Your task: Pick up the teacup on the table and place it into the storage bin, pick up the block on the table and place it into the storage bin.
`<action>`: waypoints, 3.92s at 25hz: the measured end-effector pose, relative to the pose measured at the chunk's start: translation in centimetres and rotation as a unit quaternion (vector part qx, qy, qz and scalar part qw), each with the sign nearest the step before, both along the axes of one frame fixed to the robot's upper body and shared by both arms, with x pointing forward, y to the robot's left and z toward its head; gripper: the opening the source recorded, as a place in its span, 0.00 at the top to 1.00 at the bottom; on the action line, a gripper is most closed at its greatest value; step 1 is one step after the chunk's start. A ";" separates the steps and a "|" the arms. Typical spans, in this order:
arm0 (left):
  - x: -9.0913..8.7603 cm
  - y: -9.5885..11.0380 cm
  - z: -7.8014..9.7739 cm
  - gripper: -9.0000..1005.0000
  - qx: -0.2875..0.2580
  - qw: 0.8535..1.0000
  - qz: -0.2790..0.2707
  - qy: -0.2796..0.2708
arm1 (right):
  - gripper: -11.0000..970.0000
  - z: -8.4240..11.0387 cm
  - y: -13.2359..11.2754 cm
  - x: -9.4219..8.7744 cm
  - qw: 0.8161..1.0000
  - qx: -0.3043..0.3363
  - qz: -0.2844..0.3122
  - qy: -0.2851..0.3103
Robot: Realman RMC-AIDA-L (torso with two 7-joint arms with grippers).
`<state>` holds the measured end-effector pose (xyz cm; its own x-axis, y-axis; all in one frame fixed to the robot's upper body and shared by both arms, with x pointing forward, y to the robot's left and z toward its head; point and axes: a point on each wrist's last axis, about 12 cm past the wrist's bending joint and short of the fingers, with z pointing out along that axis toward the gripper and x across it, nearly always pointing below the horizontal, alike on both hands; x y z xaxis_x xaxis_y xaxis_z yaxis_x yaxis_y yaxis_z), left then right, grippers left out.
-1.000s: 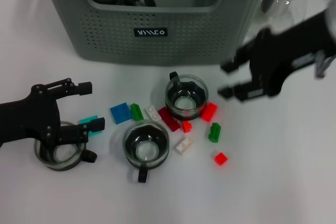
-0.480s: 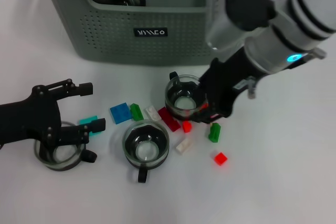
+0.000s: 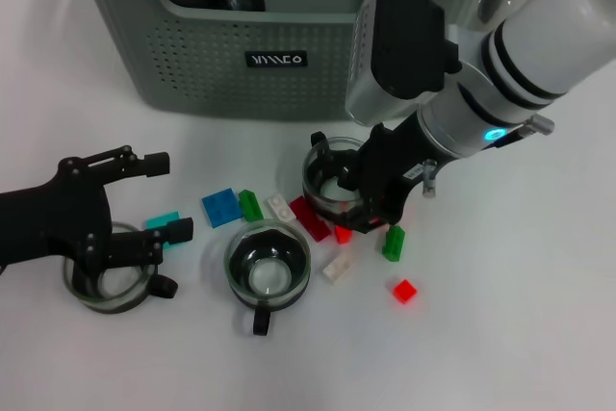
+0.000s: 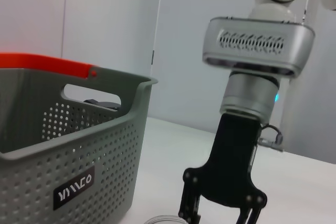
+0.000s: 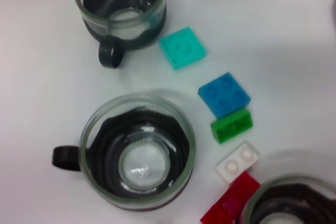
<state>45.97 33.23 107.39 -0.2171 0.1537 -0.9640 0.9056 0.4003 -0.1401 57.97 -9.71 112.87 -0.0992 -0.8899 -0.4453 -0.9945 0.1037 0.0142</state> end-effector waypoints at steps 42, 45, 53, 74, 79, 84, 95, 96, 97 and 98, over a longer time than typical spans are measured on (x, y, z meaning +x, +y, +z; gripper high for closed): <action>-0.2 0.0 -0.2 0.16 0.000 1.000 0.003 0.001 | 0.91 4.7 -4.6 0.8 0.986 0.139 -0.048 0.080; -0.2 0.0 -0.2 0.16 0.000 1.000 0.003 0.002 | 0.92 8.0 -7.1 0.4 0.963 0.256 -0.041 0.069; 0.0 -0.1 -0.1 0.16 0.000 1.000 0.003 0.000 | 0.92 12.4 -9.1 1.4 0.875 0.475 -0.097 -0.016; 0.2 -0.3 -0.2 0.16 -0.005 1.000 0.007 0.006 | 0.92 10.4 5.5 11.5 0.929 0.111 -0.339 -0.103; 0.2 -0.3 -0.3 0.16 -0.004 1.000 0.008 0.007 | 0.92 8.6 4.8 11.5 0.930 0.080 -0.345 -0.100; 0.2 -0.3 -0.3 0.16 -0.003 1.000 0.008 0.007 | 0.93 7.4 3.9 11.4 0.929 0.067 -0.351 -0.092; 0.3 -0.3 -0.4 0.16 -0.001 1.000 0.010 0.008 | 0.90 5.9 3.2 11.1 0.930 0.048 -0.355 -0.080; 0.3 -0.3 -0.4 0.16 0.000 1.000 0.011 0.009 | 0.90 5.8 3.2 11.1 0.930 0.047 -0.355 -0.080; 0.3 -0.3 -0.4 0.16 0.000 1.000 0.011 0.009 | 0.82 5.8 3.1 11.1 0.930 0.047 -0.356 -0.080; 0.3 -0.3 -0.4 0.16 0.000 1.000 0.011 0.009 | 0.75 5.8 3.0 11.1 0.929 0.051 -0.358 -0.081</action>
